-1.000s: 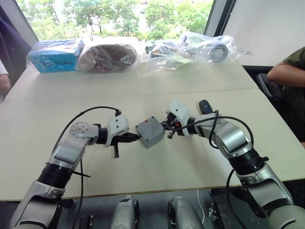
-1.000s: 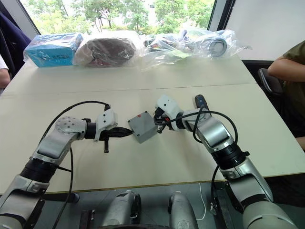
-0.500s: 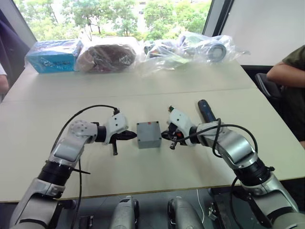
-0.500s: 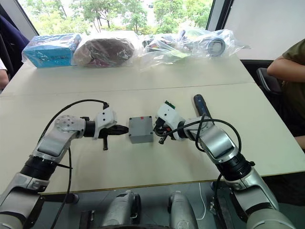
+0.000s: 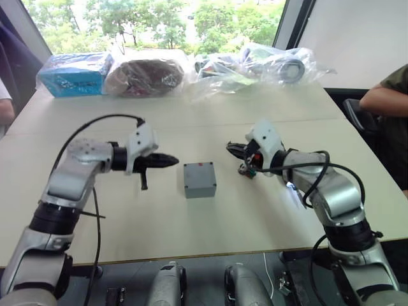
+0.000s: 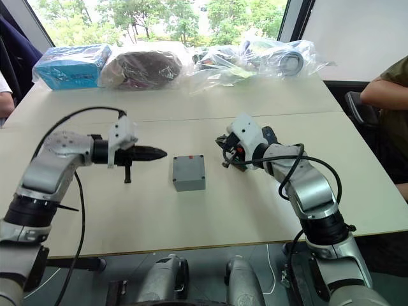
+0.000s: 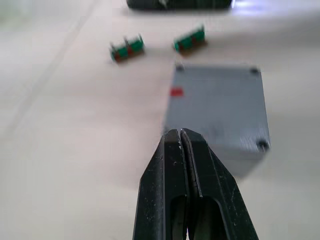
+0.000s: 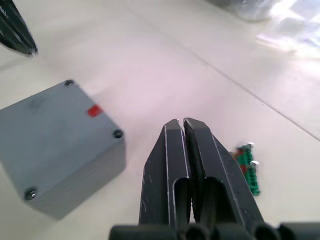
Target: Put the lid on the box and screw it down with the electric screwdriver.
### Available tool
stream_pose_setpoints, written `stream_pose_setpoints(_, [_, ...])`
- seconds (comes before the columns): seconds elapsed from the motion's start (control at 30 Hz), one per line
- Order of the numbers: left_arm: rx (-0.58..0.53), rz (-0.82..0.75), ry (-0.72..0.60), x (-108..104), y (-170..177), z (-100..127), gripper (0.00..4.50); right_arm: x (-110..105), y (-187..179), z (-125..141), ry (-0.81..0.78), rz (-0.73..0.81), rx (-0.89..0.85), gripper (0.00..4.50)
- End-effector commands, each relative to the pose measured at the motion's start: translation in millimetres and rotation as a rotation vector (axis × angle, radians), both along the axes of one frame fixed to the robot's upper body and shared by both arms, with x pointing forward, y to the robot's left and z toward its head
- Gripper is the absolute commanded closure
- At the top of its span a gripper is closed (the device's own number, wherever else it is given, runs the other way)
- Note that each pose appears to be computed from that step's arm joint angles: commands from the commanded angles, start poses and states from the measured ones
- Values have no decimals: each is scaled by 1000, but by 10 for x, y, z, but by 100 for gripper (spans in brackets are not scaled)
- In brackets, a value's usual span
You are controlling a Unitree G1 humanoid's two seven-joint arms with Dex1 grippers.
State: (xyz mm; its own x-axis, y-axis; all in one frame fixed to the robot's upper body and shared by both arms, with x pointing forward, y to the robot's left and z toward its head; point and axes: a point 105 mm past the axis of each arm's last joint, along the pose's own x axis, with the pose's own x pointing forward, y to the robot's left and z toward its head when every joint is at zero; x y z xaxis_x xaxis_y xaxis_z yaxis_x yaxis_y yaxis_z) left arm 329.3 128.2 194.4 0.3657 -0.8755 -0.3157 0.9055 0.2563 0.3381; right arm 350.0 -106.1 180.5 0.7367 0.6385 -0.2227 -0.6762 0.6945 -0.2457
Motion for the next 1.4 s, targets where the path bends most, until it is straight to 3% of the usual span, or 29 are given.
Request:
stream_pose_setpoints(0.03, [-73, -6, -80, 49, -100, 287, 450, 208, -111, 123, -26, -77, 45, 283])
stream_pose_setpoints(0.17, [-116, -25, -104, 71, -255, 393, 450, 432, -131, -40, 51, -126, 62, 111])
stream_pose_setpoints(0.4, [-116, -25, -117, 66, -298, 398, 450, 566, -38, -220, 164, -112, 126, 111])
stream_pose_setpoints(0.67, [-108, -20, -104, 17, -281, 342, 450, 691, 23, -296, 183, -109, 126, 111])
stream_pose_setpoints(1.2, [-119, -10, -94, -3, -270, 319, 450, 730, -9, -345, 200, -121, 132, 111])
stream_pose_setpoints(1.3, [-116, -11, -92, -6, -269, 306, 450, 729, -7, -340, 200, -120, 134, 170])
stream_pose_setpoints(1.4, [-116, -12, -89, -9, -272, 299, 450, 727, -9, -342, 206, -119, 136, 275])
